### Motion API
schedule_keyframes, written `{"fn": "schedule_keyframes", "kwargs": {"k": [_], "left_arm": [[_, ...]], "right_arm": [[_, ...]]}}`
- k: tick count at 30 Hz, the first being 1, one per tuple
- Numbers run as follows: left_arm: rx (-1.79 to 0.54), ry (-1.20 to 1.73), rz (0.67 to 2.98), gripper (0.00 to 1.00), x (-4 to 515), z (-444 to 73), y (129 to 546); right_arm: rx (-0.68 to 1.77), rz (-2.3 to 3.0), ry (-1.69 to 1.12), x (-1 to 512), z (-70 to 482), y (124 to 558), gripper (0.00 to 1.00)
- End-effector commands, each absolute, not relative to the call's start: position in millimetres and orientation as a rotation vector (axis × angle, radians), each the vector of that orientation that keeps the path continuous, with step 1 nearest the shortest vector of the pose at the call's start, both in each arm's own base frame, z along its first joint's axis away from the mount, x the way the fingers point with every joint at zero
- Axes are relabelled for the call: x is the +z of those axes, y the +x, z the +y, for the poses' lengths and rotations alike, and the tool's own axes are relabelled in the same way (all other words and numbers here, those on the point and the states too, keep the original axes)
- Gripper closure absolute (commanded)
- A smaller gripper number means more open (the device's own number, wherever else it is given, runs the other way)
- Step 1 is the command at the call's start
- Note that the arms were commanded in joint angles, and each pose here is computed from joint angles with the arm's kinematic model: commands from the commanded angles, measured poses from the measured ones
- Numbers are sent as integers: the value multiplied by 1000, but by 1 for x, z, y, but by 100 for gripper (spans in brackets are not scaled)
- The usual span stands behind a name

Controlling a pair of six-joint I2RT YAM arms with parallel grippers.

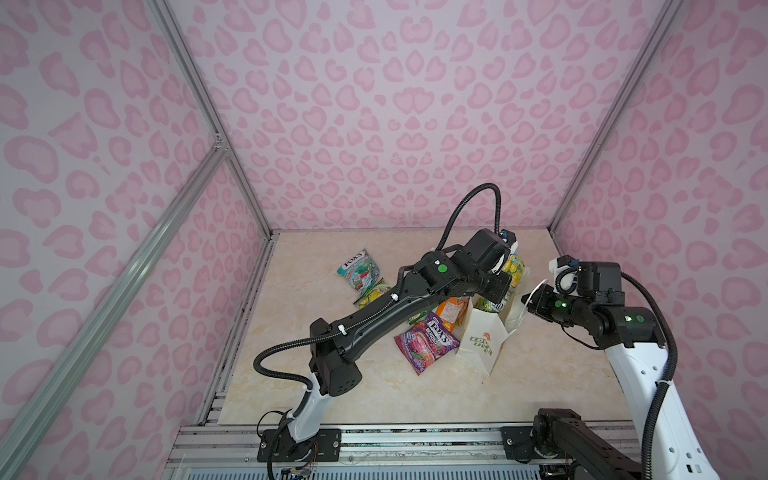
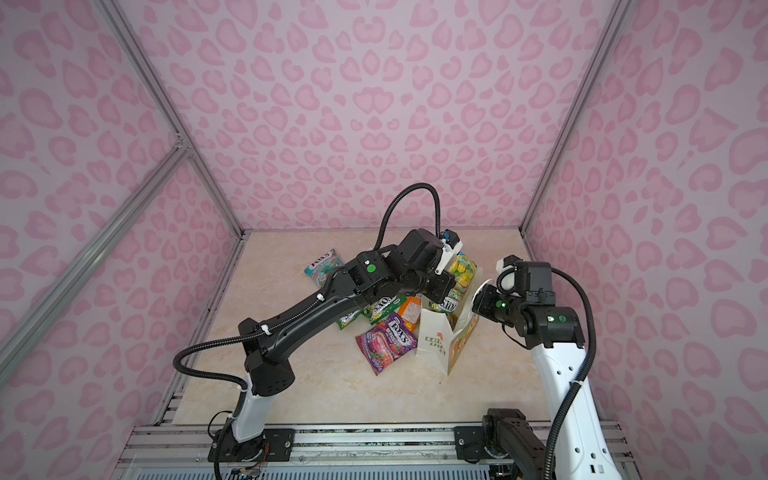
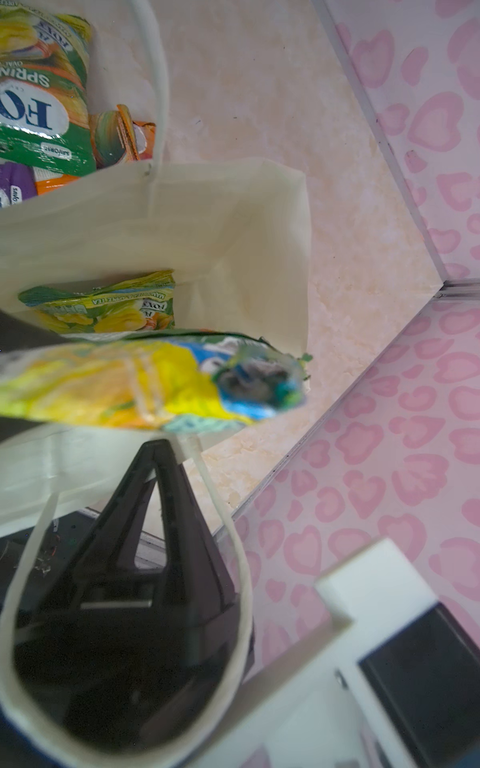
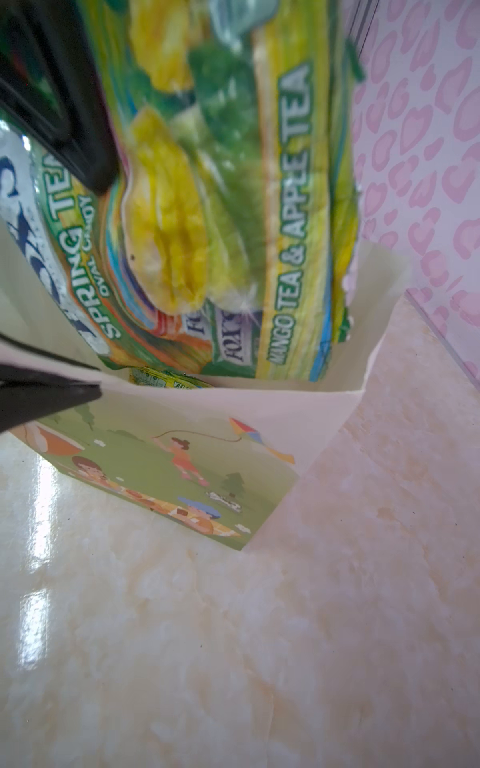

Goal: Place the snacks into the paper bag
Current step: 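Carry the yellow-green bag over the paper bag opening with the left gripper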

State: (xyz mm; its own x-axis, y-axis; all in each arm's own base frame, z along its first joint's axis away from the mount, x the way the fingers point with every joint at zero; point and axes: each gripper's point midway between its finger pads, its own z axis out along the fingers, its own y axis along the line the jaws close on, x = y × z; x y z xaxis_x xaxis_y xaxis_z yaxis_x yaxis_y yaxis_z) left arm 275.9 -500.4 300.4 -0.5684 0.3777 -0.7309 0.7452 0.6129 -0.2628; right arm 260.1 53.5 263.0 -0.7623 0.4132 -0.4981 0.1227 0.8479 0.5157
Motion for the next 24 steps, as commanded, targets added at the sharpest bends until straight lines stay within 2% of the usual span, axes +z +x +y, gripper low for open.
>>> {"fn": "schedule_keyframes", "kwargs": {"k": [1,18,24], "left_arm": [[-717,871,2200,91,293,-503,283],[-614,898,2320,90,232,-512,292],[-632,919,2346,81,225,-514,287]], "right_arm": [[617,2394,385,264,54,260,100],[620,2389,385,266,54,259,100],[625,2391,388,264,55,260,100]]}}
